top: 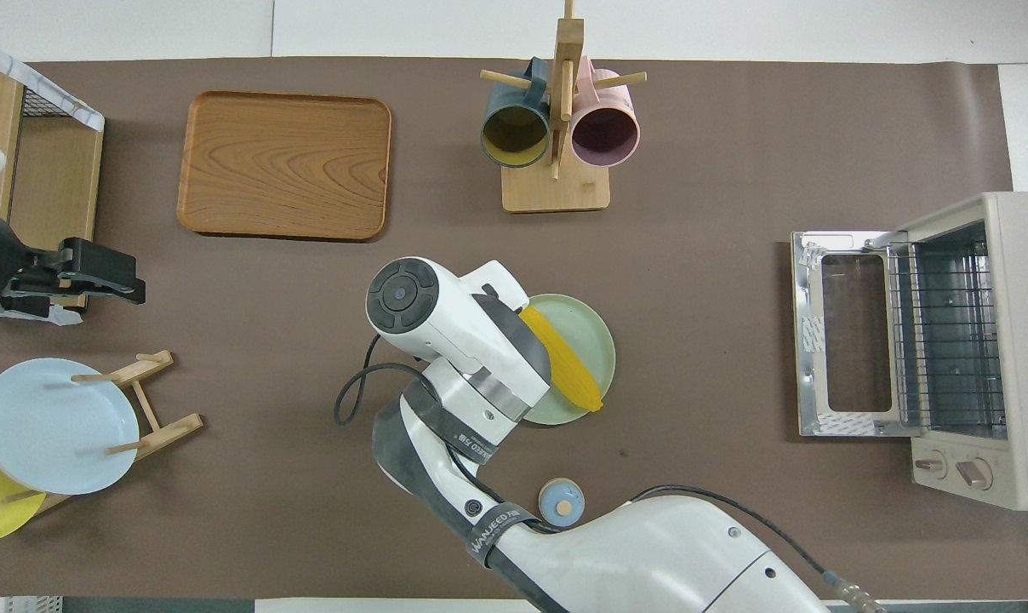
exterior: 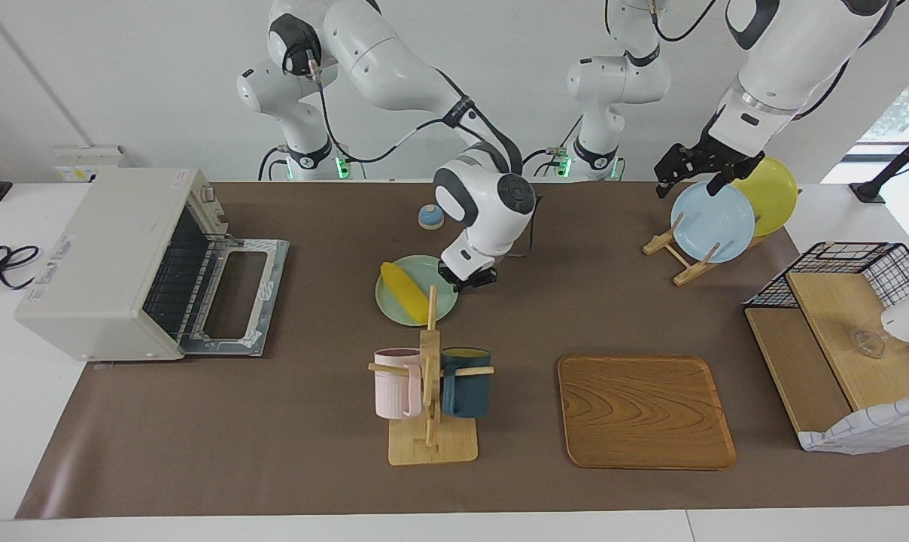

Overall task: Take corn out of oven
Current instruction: 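Pull the corn out and lower it onto the green plate, then withdraw the right gripper while the left gripper reaches the corn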

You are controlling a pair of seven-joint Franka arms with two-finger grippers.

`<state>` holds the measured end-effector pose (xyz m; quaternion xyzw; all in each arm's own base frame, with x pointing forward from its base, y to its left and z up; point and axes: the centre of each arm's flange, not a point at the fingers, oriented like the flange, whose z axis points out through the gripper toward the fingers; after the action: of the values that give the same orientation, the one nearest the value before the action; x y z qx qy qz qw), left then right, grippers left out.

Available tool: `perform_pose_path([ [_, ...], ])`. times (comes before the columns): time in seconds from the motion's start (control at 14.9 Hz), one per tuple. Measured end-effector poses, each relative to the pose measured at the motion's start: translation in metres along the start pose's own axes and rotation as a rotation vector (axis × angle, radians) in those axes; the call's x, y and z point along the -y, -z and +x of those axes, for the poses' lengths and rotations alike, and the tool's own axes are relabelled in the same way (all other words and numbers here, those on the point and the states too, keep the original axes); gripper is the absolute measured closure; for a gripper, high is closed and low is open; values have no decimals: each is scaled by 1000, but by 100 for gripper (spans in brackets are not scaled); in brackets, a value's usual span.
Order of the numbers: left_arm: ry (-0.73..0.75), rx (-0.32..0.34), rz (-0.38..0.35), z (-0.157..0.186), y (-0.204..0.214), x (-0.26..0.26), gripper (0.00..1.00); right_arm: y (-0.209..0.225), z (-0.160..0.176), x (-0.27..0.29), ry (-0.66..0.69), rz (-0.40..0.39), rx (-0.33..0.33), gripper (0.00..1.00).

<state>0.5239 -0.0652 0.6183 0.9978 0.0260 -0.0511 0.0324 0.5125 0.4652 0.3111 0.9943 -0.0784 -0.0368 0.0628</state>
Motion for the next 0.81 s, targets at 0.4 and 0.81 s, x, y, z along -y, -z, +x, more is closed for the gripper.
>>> perform_pose_path([
  [0.4, 26, 23, 2, -4, -10, 10, 0, 35, 22, -22, -24, 42, -3, 72],
  [0.81, 135, 35, 15, -11, -27, -16, 0, 90, 40, -119, 39, -114, 50, 92],
])
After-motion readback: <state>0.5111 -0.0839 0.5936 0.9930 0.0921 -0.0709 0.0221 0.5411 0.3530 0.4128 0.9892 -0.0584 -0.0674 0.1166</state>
